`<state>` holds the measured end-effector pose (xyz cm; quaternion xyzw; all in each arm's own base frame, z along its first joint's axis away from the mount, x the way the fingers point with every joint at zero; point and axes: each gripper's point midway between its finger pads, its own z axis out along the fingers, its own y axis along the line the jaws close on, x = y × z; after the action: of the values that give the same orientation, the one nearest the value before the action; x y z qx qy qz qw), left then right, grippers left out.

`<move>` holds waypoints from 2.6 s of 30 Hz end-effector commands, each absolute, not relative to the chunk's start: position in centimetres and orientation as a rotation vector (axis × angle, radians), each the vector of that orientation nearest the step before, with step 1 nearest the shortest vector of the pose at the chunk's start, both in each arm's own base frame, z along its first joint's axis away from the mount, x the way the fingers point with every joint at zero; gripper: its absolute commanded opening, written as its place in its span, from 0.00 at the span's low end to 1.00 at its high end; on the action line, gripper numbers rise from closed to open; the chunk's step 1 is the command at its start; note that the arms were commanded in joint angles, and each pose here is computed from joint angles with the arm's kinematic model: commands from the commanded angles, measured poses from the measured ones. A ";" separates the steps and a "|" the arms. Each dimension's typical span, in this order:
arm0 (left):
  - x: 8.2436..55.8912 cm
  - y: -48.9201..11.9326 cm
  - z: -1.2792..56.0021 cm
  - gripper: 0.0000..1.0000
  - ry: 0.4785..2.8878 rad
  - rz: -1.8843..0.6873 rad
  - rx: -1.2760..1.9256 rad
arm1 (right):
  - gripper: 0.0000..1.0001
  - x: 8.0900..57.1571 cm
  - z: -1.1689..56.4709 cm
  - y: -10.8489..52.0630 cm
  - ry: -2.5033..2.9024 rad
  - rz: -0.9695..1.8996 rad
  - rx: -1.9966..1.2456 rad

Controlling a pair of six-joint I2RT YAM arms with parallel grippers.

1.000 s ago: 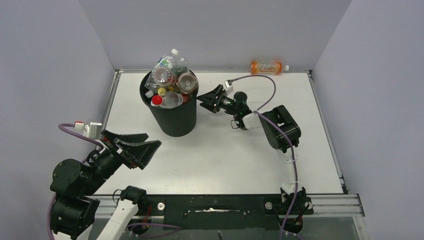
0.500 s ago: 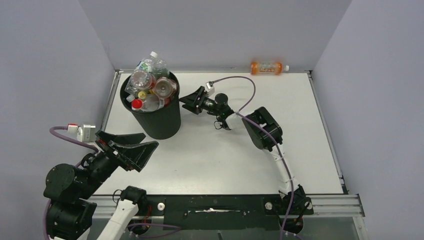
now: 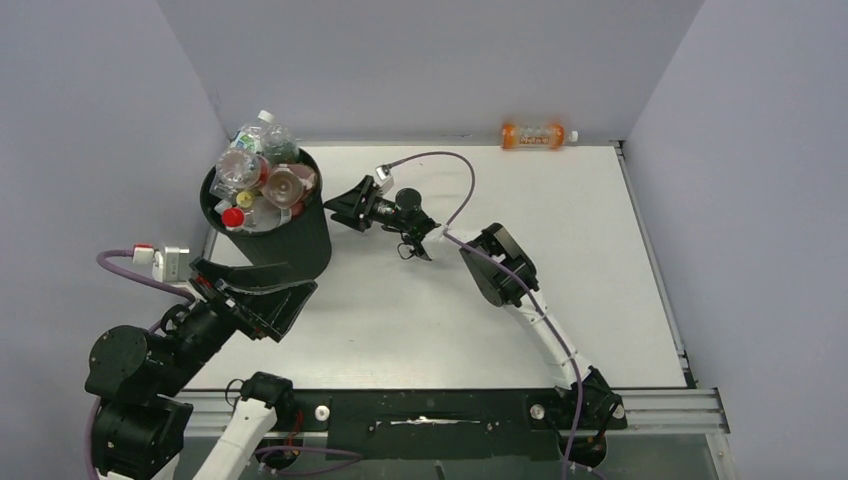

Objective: Put the plastic bottles in the bin
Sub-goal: Move the trash bin to the center of the board, then move the plastic bottle to the center of the board.

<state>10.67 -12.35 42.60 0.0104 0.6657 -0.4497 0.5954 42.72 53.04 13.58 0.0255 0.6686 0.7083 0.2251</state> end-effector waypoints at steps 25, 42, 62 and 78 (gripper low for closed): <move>20.2 -17.5 43.4 0.88 1.533 -1.216 0.104 | 0.77 38.2 18.5 43.2 1.744 1.937 -0.022; 25.2 -31.5 43.8 0.88 1.647 -1.045 0.286 | 0.79 40.7 19.7 28.1 1.759 1.705 0.096; 46.8 -43.8 27.7 0.88 1.783 -0.984 0.110 | 0.86 52.9 14.5 -1.6 1.940 0.766 0.522; 62.3 -37.5 17.5 0.88 1.796 -0.977 0.004 | 0.92 64.0 15.4 -13.5 1.715 0.464 0.470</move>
<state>59.56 -37.66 11.60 -0.0128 0.8077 -0.3592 0.4674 60.48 -11.32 9.77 0.2400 0.7832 0.2456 0.5183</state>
